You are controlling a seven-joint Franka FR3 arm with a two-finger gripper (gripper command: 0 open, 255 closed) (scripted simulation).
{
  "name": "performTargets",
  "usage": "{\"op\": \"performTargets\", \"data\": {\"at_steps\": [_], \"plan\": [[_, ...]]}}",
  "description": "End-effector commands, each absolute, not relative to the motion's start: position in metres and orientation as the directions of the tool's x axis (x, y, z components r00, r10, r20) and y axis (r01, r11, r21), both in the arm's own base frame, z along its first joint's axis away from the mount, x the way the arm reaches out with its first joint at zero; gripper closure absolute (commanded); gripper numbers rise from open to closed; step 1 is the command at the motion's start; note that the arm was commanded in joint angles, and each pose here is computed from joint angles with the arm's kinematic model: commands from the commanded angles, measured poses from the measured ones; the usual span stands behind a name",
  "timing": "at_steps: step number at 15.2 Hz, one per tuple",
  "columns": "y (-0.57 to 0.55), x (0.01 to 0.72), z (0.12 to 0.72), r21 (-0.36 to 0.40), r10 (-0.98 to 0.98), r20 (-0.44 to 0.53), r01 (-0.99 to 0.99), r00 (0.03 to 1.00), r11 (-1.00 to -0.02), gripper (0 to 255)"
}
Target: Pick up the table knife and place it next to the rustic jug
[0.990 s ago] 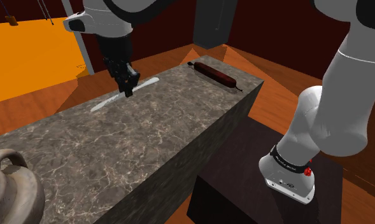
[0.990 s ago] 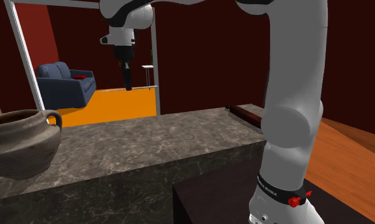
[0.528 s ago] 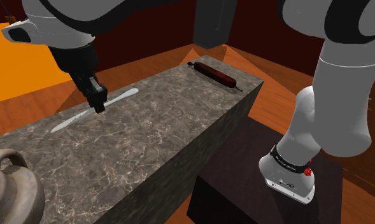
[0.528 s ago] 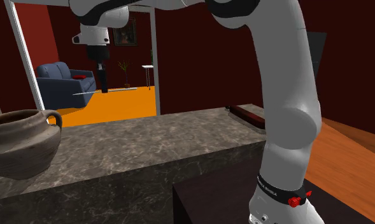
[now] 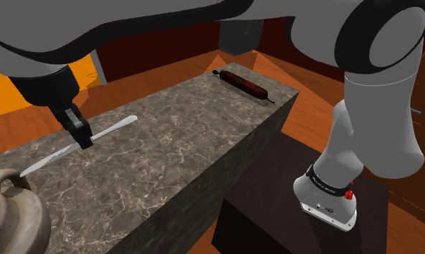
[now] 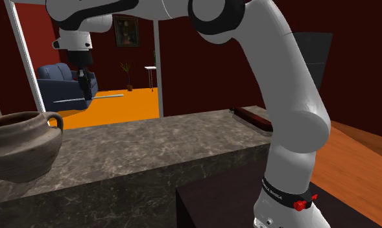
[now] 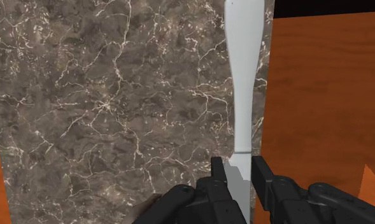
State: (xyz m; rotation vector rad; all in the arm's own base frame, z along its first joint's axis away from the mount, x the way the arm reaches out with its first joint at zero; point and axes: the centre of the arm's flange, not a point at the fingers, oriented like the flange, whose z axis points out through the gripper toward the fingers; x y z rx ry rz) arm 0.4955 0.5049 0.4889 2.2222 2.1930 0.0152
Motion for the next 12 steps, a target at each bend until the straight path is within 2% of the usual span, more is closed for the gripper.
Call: {"op": "performTargets", "data": {"at_steps": [1,12], "plan": [[0.506,0.496,0.479,0.021,1.0,-0.006,1.0,0.014,-0.014,255],[0.506,0.496,0.421,0.021,1.0,-0.006,1.0,0.014,-0.014,255]]}}
